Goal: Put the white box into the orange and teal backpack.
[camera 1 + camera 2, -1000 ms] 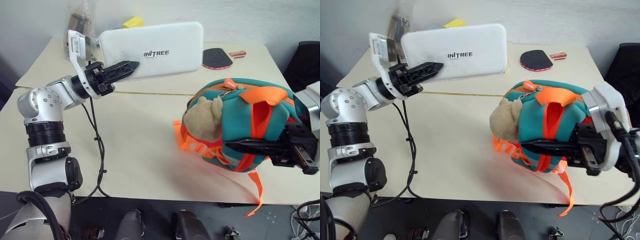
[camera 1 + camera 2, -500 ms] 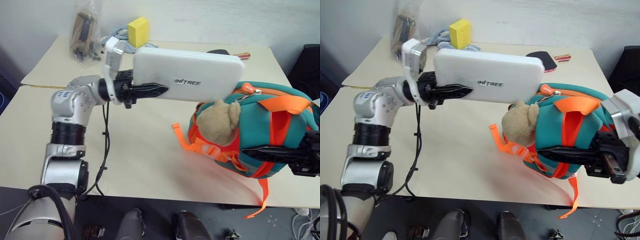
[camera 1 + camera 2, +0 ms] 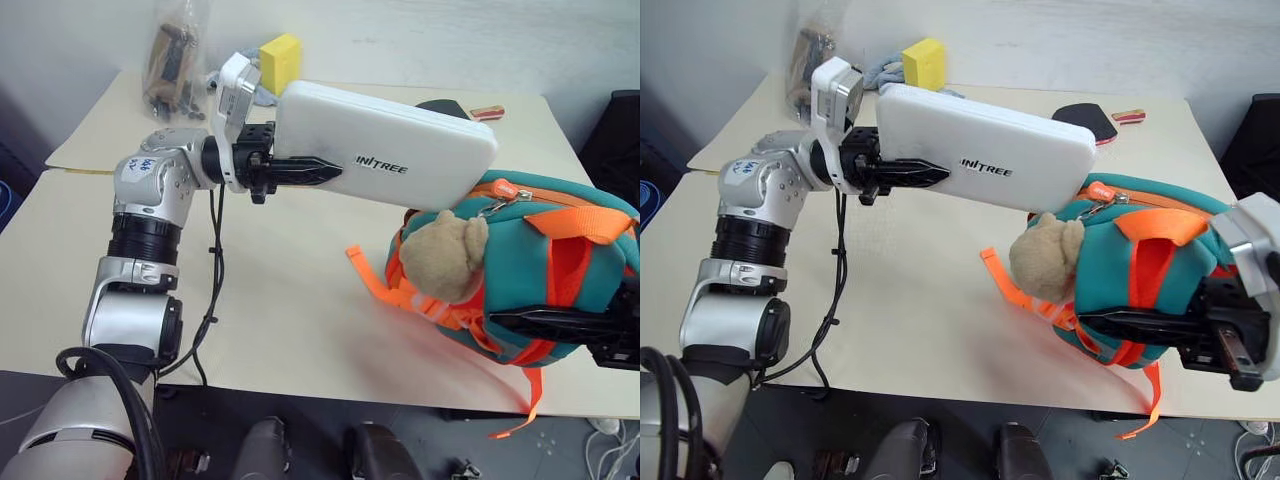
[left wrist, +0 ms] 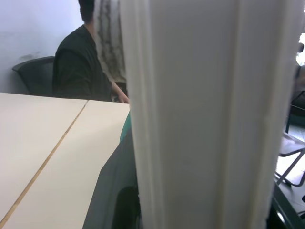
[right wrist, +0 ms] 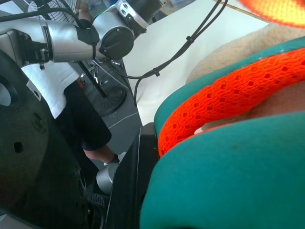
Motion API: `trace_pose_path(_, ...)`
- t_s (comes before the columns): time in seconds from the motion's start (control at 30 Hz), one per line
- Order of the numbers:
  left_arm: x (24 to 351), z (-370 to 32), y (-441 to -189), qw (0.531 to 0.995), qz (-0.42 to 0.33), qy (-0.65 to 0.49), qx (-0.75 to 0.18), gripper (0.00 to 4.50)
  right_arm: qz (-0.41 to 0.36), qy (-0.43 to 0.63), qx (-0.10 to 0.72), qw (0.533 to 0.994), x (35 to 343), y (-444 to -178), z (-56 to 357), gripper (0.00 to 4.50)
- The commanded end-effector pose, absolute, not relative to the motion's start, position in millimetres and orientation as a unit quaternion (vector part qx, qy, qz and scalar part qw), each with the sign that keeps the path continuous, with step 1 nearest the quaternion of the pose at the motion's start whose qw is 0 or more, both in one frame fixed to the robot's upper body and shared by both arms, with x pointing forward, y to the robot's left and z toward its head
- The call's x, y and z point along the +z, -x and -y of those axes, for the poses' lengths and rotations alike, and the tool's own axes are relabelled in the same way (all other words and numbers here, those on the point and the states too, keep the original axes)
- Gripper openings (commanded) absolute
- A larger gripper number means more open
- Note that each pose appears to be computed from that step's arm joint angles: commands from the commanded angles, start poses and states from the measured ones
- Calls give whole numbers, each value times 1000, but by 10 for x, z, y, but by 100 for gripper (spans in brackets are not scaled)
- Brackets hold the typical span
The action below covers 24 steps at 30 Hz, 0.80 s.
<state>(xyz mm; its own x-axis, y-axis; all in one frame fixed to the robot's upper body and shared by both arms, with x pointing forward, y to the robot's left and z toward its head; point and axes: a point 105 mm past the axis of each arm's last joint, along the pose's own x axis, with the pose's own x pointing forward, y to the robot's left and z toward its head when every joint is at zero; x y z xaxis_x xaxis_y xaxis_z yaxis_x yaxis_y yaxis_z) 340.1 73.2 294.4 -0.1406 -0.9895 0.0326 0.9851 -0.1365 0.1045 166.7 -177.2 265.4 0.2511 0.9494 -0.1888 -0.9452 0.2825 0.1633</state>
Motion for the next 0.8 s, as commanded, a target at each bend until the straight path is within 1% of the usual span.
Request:
trace_pose_path(0.03,2943,-583,-3241,618,61,-57,-782,139,-107,8,601,792,2760,-1617,1785,0)
trace_pose_path(0.1,2885,-498,-3204,610,64,-67,-787,139,-109,9,597,795,2741,-1631,1787,0)
trace_pose_path(0.17,2809,-413,-3220,612,66,-90,-783,139,-110,10,597,794,2731,-1628,1782,0)
trace_pose_path(0.27,2683,-321,-3253,607,71,-149,-778,139,-112,12,597,794,2737,-1629,1785,0)
trace_pose_path(0.33,2704,-279,-3274,604,79,-160,-777,139,-114,13,597,794,2736,-1630,1788,0)
trace_pose_path(0.43,2806,-253,-3337,613,94,-158,-768,139,-114,15,597,794,2738,-1637,1778,0)
trace_pose_path(0.6,2813,-192,-3375,609,108,-180,-765,139,-111,15,599,793,2746,-1641,1760,0)
trace_pose_path(0.73,2728,18,-3332,591,115,-196,-774,139,-99,23,596,797,2753,-1707,1735,0)
trace_pose_path(0.8,2646,220,-3311,589,122,-205,-772,139,-85,37,584,807,2744,-1773,1727,0)
